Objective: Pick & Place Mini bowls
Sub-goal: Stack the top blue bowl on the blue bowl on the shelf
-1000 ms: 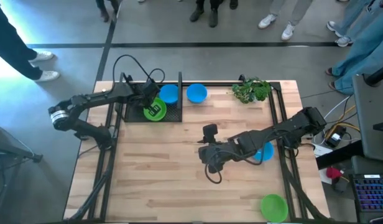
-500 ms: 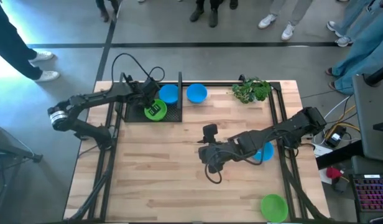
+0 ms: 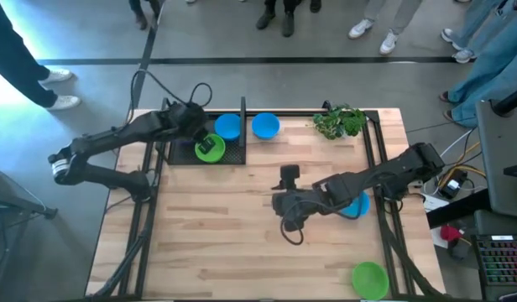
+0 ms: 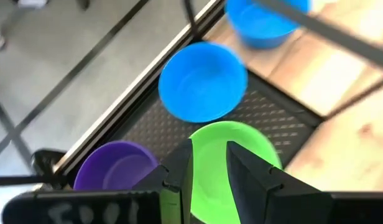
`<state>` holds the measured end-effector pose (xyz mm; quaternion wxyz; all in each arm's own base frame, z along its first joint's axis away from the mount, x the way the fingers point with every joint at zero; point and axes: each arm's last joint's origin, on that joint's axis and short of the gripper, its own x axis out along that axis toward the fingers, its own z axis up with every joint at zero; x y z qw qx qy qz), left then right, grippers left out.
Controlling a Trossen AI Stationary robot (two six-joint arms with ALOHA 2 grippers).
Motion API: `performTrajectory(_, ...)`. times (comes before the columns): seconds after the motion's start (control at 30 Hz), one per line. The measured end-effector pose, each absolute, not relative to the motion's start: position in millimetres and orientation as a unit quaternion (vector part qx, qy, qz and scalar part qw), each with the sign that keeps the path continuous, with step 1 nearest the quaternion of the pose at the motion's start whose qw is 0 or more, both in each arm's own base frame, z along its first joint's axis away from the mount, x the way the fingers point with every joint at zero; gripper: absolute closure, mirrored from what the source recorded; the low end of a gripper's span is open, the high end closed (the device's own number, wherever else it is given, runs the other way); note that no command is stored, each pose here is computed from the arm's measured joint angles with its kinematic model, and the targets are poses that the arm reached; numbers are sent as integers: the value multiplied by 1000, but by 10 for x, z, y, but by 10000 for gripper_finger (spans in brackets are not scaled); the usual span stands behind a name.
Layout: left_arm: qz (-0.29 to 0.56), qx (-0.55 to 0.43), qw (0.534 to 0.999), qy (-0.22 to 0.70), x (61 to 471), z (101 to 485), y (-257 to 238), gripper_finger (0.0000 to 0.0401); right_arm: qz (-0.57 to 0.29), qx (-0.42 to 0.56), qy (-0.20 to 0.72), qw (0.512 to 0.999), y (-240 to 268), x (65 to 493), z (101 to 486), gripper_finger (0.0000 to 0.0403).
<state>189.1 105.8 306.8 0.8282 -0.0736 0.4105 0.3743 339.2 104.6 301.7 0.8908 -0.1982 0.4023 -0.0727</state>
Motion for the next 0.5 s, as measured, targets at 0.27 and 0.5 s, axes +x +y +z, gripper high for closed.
performTrajectory(0.27, 311, -32, 871, 378, 1911, 3208, 661, 311, -116, -170, 400, 893, 702, 3407, 3107, 225)
performTrajectory(0.5, 257, 13, 892, 372, 1996, 3219, 349, 311, -81, -98, 428, 894, 238, 3474, 3071, 237)
